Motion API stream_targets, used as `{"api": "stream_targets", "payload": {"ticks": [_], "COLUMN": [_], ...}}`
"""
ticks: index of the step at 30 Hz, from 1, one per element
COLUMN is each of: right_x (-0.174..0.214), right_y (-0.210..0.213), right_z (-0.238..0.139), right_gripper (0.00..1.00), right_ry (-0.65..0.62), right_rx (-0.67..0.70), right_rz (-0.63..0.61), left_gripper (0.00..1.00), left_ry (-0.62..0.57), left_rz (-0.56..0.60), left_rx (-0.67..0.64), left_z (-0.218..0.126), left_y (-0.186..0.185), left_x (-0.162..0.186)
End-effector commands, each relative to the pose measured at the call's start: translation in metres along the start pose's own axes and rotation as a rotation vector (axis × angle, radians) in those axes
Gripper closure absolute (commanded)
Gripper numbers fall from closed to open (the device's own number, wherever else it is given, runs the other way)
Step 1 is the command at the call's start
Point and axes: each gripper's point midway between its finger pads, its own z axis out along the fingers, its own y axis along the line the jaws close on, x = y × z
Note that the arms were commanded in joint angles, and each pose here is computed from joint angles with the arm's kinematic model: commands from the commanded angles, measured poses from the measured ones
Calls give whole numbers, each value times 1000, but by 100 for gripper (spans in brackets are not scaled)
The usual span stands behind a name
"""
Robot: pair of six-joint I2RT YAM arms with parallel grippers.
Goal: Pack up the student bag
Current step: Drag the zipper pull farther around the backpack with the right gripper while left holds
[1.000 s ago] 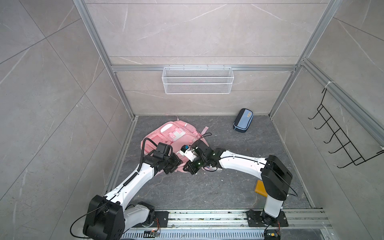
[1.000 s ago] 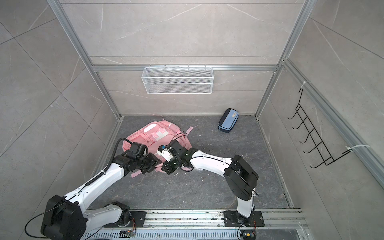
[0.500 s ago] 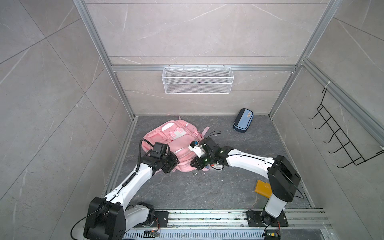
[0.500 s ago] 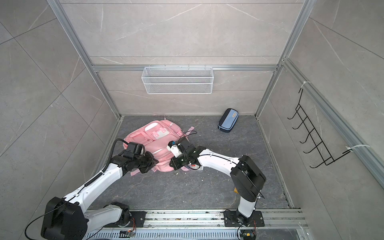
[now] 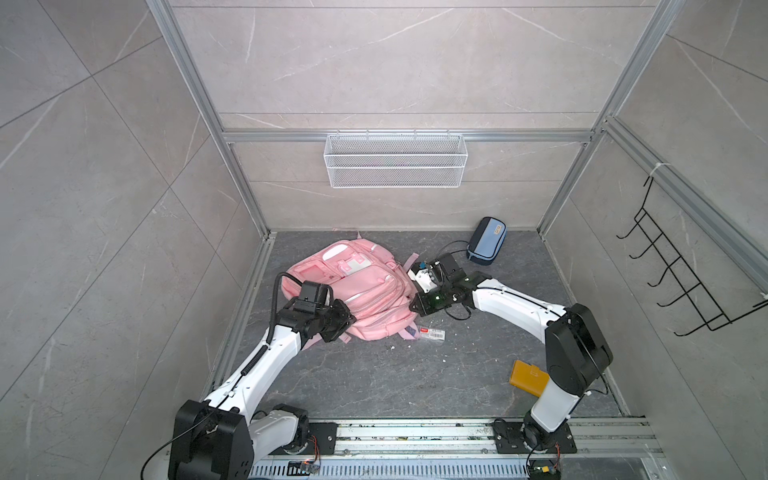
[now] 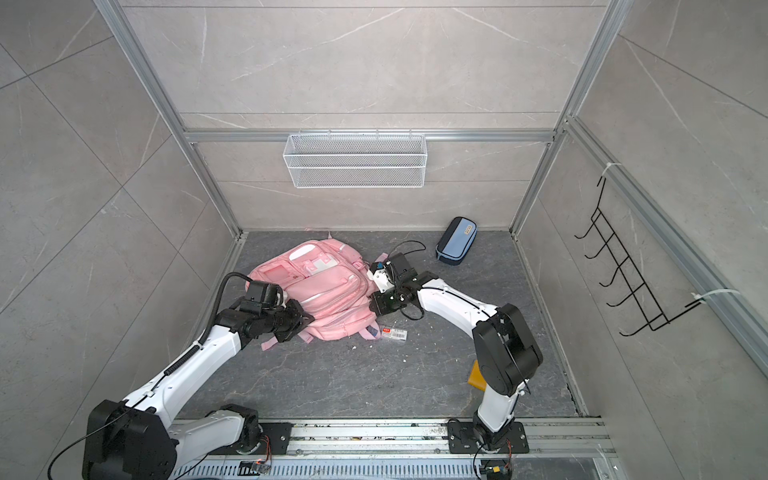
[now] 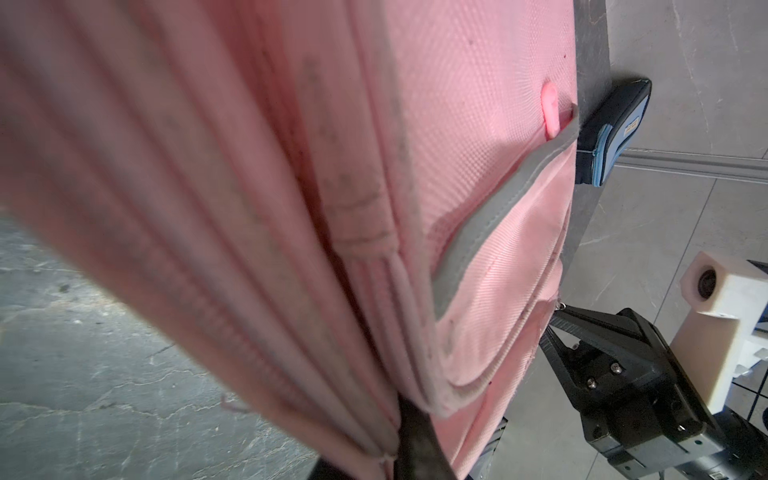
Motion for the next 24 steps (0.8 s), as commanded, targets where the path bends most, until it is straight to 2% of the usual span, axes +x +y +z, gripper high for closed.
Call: {"api": "stream_targets", "payload": {"ticks": [1,4,7,8,9,12,13,14,17,21,24], "right_x": [-11,-9,-3,0,4,9,9,7,0,-12,-15], "right_y": [-48,-34,-12,-4,8,37,45,51,69,93,108], "right_z": [-12,-9,-3,1,5,14,16,17,20,22,25], "right_gripper": [100,100,100,100,100,100,100,100,100,100,100], "right_ry": [-30,-50,-36,-24,-11,7,4,-2,-23,-51,-50], "right_rx": [175,118,80,68,53,9,-5,-16,-47,-106,-148], "right_rz": [6,-26,-98,-129,-165,-224,-231,-231,-221,-212,-216], "left_gripper": [100,100,100,90,63,16,7,3,1,10,12], "left_ry": [-99,-128,-150,-151,-155,-154,-149,-143,-108,-61,-20], "left_rz": [28,31,77,92,107,117,118,120,123,81,21], "left_rx": [-119,-117,-115,-113,-115,-115,-120,-121,-130,-98,-38], "left_z": [-26,-28,-30,-31,-33,-38,-41,-44,-52,-64,-61], "left_y": [35,40,25,19,13,3,2,2,4,8,7], "left_x": [-24,-44,-65,-70,-76,-81,-79,-75,-51,-12,9]}}
